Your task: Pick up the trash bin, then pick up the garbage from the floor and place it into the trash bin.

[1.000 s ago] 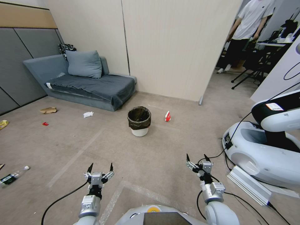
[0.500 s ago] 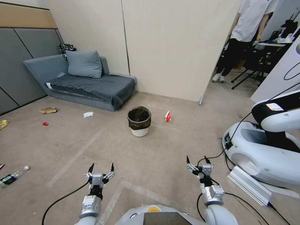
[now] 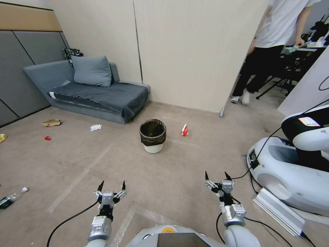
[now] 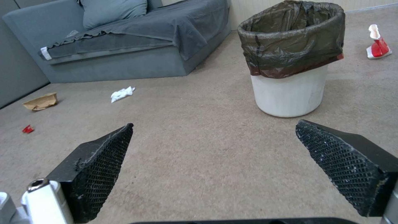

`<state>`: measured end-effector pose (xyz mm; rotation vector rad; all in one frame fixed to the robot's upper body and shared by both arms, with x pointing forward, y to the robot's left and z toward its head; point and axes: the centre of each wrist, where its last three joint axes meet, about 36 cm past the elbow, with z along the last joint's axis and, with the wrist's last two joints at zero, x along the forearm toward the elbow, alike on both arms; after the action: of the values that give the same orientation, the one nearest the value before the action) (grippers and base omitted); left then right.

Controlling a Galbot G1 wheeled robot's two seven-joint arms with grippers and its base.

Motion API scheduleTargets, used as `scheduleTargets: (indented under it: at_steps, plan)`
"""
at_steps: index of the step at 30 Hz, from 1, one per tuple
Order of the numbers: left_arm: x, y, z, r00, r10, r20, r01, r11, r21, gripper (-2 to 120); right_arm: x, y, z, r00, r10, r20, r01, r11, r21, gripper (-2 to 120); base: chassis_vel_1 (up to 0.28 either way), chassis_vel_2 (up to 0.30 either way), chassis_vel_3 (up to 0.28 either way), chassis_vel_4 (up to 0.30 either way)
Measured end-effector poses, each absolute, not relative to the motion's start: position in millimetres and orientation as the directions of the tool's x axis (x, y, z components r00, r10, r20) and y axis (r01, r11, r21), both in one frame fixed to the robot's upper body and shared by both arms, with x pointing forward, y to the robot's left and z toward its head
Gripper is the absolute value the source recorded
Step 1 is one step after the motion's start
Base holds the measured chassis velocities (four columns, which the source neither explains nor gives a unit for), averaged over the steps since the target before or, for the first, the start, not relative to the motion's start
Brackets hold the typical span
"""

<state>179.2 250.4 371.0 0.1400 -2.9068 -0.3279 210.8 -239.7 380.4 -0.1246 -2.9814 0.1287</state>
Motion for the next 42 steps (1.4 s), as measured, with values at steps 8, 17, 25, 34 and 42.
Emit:
scheduleTargets:
  at_steps: [8,17,25,34,42]
  plan:
    - [178.1,251.8,370.0,-0.973,-0.118,0.198,-0.07,0.97,0.233,100,210.4,-239.6,379.9,-0.985,0.09,0.147,0.076,0.992,-0.096,100,-0.104,0.096,0.115,-0.106]
    - [177.1,252.1,368.9,-0.973,-0.115,0.198,-0.067,0.969,0.237,100,210.0,-239.6,379.0,-0.985,0.093,0.147,0.078,0.992,-0.1,100,-0.105,0.119,0.109,-0.099]
    - [176.5,252.1,368.8,-0.974,-0.112,0.198,-0.062,0.969,0.24,100,209.9,-240.0,377.0,-0.985,0.095,0.147,0.08,0.992,-0.101,100,-0.116,0.088,0.103,-0.095]
    - [175.9,251.7,369.4,-0.974,-0.111,0.198,-0.06,0.968,0.245,100,209.6,-240.5,375.3,-0.985,0.096,0.144,0.082,0.991,-0.101,100,-0.106,0.118,0.101,-0.115]
    - [175.5,251.6,369.9,-0.974,-0.109,0.197,-0.059,0.967,0.246,100,209.3,-240.5,375.0,-0.985,0.096,0.142,0.082,0.991,-0.102,100,-0.118,0.106,0.103,-0.114]
